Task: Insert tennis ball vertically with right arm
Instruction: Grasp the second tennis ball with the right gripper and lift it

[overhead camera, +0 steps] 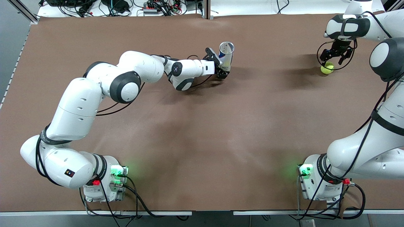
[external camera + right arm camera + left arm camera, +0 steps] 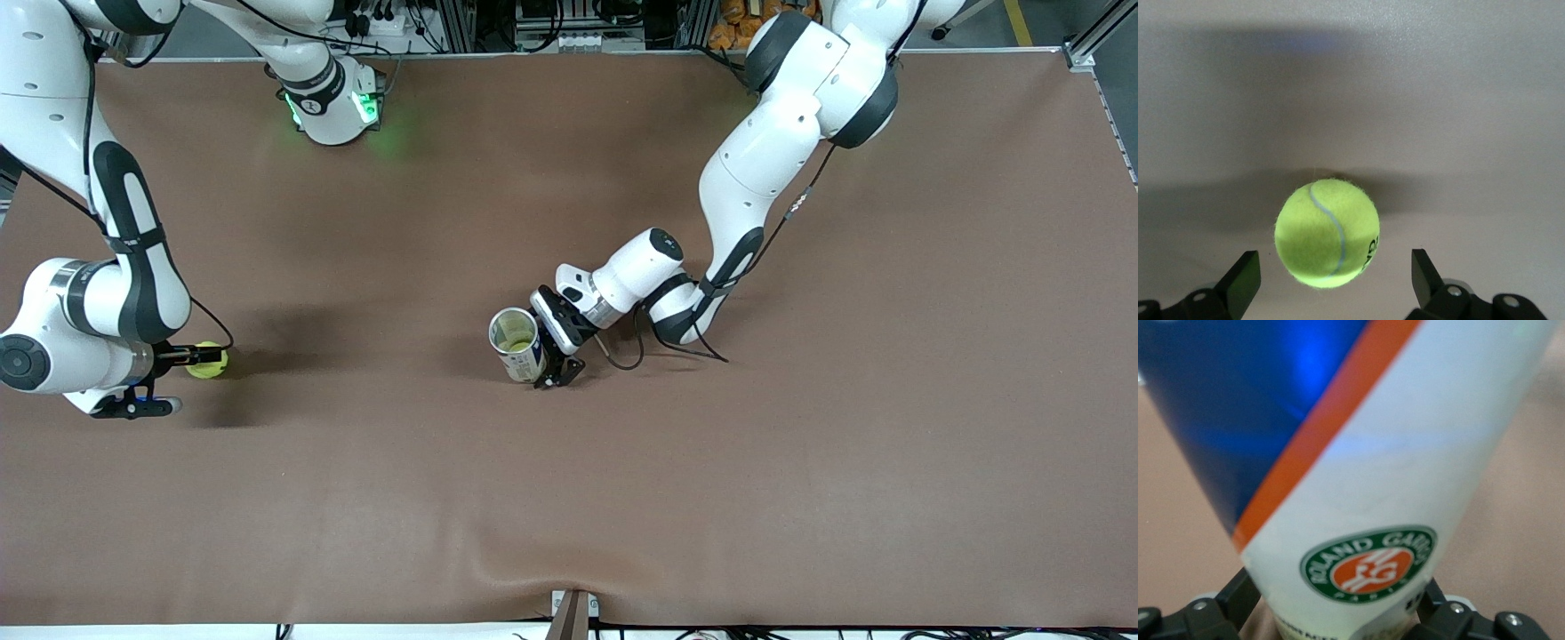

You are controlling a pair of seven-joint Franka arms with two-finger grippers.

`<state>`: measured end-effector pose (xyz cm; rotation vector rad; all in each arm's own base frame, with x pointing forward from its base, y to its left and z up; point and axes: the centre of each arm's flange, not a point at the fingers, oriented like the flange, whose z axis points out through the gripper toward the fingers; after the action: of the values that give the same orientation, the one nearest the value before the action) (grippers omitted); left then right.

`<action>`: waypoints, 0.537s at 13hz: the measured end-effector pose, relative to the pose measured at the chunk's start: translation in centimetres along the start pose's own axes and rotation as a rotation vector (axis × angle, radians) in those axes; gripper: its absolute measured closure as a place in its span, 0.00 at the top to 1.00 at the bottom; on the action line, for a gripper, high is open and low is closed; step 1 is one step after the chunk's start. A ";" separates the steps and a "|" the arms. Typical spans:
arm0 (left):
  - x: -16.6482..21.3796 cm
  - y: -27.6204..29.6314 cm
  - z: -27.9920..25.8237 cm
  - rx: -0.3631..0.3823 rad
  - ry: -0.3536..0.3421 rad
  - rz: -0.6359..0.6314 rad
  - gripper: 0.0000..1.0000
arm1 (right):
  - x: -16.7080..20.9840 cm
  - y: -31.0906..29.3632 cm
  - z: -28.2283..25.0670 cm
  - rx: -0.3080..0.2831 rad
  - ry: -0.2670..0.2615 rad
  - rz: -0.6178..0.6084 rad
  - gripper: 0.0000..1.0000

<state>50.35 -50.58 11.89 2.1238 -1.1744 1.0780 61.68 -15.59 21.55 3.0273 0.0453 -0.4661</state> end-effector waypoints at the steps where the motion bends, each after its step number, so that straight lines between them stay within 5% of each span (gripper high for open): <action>1: 0.0 0.0 0.0 0.000 -0.001 0.000 1.00 | 0.0 0.0 0.3 0.001 0.000 0.001 1.00; 4: -0.2 0.1 0.0 -0.003 -0.004 0.005 1.00 | 0.4 -0.1 1.9 0.005 -0.001 0.000 1.00; 7: -0.5 -0.3 -0.2 -0.006 -0.007 0.028 1.00 | 0.2 1.2 2.3 0.026 0.001 0.015 0.67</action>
<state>50.40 -50.06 11.60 2.1145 -1.2125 1.0785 61.24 -16.93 19.40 3.0507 0.0170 -0.4674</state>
